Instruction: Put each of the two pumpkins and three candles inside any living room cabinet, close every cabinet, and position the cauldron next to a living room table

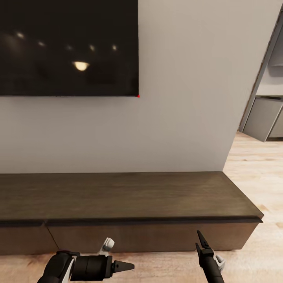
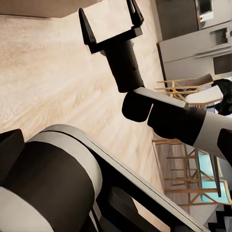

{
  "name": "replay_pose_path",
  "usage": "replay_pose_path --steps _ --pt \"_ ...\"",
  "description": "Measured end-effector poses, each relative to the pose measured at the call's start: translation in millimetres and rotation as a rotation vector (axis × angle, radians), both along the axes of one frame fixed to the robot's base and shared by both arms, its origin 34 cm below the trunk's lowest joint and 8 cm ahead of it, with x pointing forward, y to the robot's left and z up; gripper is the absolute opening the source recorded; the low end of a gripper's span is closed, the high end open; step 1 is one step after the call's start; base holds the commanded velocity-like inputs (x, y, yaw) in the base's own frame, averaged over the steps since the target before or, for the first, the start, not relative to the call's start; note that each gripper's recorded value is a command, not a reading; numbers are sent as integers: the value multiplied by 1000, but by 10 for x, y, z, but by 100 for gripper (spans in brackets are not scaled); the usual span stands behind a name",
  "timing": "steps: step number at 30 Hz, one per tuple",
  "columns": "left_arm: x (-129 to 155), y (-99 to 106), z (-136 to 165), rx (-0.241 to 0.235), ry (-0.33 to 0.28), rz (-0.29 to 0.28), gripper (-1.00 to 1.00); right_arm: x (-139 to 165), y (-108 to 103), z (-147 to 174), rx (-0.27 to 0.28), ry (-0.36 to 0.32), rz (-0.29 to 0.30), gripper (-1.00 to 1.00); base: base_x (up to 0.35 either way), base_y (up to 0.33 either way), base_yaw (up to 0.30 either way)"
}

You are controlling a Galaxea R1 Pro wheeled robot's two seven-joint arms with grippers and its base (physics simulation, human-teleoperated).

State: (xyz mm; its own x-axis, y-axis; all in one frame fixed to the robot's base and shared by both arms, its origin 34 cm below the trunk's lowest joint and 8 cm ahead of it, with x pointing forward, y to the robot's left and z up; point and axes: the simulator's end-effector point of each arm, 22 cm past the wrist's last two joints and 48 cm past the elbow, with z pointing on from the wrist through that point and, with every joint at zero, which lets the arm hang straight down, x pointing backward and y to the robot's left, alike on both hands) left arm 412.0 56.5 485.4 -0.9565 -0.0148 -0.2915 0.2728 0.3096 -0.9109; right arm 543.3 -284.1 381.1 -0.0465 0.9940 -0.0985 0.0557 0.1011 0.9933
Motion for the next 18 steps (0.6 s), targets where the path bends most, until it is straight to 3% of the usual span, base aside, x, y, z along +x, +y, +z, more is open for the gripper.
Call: replay_pose_path --steps 4,18 --pt "1 0 1 0 -1 0 100 0 5 -1 1 0 0 100 230 0 0" --pt "-4 -13 -3 1 -1 -2 100 0 8 -1 0 0 0 100 73 0 0"
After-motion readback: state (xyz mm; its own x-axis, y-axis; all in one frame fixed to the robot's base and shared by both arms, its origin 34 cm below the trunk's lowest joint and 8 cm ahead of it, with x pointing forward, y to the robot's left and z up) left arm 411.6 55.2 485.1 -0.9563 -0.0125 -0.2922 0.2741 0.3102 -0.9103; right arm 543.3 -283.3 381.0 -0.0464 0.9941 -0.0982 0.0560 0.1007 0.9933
